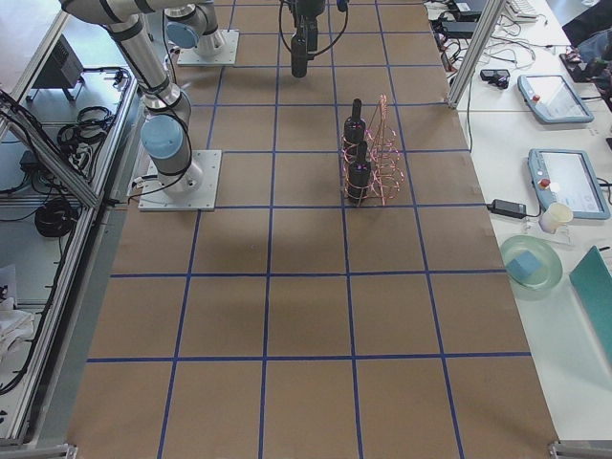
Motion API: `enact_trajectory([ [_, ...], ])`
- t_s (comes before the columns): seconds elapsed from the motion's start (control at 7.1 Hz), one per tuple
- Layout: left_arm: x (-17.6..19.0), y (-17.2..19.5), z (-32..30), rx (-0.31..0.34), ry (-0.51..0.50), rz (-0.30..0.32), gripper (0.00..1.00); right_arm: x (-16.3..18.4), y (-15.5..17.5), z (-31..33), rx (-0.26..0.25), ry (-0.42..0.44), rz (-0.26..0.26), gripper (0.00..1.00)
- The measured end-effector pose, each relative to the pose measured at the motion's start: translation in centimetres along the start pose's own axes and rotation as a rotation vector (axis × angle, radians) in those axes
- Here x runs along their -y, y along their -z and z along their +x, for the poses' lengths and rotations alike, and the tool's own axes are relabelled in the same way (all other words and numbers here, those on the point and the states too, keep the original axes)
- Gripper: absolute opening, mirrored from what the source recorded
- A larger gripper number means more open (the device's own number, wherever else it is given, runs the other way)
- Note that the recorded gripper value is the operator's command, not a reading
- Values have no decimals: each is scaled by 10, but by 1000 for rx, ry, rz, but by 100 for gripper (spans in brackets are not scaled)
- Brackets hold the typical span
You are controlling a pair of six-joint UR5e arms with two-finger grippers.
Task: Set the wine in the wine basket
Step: 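Carry the bottle toward the table center, turning it upright, left gripper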
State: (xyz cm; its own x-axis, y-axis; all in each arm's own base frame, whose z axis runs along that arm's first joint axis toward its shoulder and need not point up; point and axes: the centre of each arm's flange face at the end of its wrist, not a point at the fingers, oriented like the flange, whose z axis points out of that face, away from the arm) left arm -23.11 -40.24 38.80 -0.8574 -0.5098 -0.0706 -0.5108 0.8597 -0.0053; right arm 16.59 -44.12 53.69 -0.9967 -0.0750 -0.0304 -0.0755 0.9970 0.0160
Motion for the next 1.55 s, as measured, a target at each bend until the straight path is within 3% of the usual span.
enact_trajectory([
  [0.7, 12, 7, -12, -22, -96, -35, 0, 0, 0, 0, -2, 0, 1, 100],
  [1.27, 15, 1, -5, -70, -105, -69, 0, -1, 1, 1, -5, -1, 1, 100],
  [1.55, 12, -5, -3, -63, -115, -73, 0, -1, 1, 1, -8, 0, 1, 100],
])
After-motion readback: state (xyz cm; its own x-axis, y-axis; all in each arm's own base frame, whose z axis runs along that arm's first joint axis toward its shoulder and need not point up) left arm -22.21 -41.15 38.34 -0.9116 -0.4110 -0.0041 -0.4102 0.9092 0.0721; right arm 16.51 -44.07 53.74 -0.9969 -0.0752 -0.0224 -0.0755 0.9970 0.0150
